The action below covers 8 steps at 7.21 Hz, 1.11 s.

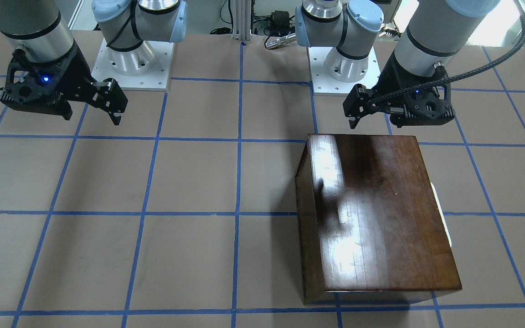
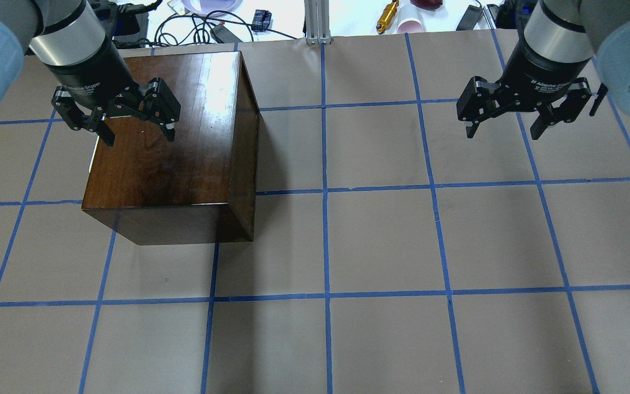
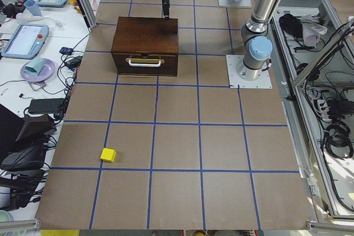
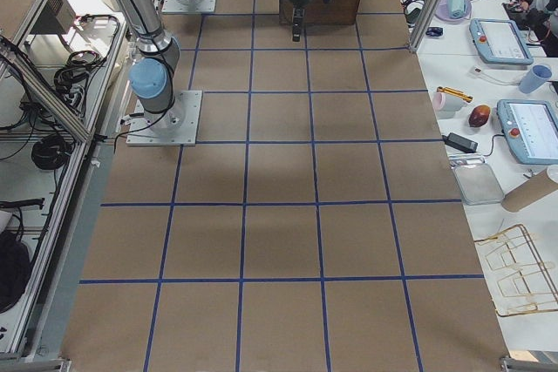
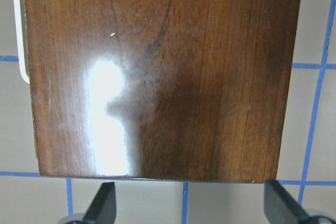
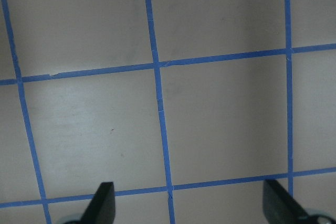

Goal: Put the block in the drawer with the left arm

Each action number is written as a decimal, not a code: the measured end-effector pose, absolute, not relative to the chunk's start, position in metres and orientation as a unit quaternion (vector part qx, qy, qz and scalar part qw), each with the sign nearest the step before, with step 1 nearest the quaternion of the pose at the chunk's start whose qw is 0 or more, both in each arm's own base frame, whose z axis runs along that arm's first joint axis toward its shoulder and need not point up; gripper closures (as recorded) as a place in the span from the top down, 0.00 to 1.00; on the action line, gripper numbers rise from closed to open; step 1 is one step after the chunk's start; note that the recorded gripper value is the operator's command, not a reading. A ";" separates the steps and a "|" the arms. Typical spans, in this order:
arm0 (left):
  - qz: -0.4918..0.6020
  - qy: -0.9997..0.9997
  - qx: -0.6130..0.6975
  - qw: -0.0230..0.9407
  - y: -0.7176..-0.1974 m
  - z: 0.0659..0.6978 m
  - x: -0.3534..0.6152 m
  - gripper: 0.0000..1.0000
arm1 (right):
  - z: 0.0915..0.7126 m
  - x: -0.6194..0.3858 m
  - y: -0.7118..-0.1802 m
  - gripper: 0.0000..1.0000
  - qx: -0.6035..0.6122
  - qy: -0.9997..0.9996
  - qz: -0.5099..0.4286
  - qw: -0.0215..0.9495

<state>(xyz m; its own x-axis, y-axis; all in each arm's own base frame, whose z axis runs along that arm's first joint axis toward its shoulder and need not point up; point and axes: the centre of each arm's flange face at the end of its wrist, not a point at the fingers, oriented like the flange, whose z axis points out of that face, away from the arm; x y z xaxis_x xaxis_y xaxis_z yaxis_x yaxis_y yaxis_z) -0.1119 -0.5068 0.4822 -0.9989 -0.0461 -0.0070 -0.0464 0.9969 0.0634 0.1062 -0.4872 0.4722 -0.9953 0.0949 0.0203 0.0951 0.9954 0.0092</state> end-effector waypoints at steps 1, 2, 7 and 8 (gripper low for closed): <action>0.032 0.999 -0.023 0.003 -0.507 0.482 -0.112 1.00 | 0.472 0.106 -0.487 1.00 -0.048 -0.999 -0.005 0.010; 0.032 0.999 -0.023 0.003 -0.507 0.482 -0.112 1.00 | 0.472 0.106 -0.487 1.00 -0.048 -0.999 -0.005 0.010; 0.026 0.999 -0.031 0.005 -0.506 0.489 -0.107 1.00 | 0.472 0.106 -0.487 1.00 -0.048 -0.999 -0.005 0.010; 0.025 0.999 -0.034 -0.005 -0.505 0.490 -0.109 1.00 | 0.472 0.106 -0.487 1.00 -0.048 -0.999 -0.005 0.010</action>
<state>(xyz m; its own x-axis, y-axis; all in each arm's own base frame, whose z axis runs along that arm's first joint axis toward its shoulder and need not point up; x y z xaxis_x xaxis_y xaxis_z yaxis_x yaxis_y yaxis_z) -0.1092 -0.5054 0.4895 -0.9976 -0.0679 0.0090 -0.0674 0.9964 0.0512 0.1062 -0.4872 0.4722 -0.9953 0.0949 0.0203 0.0951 0.9954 0.0093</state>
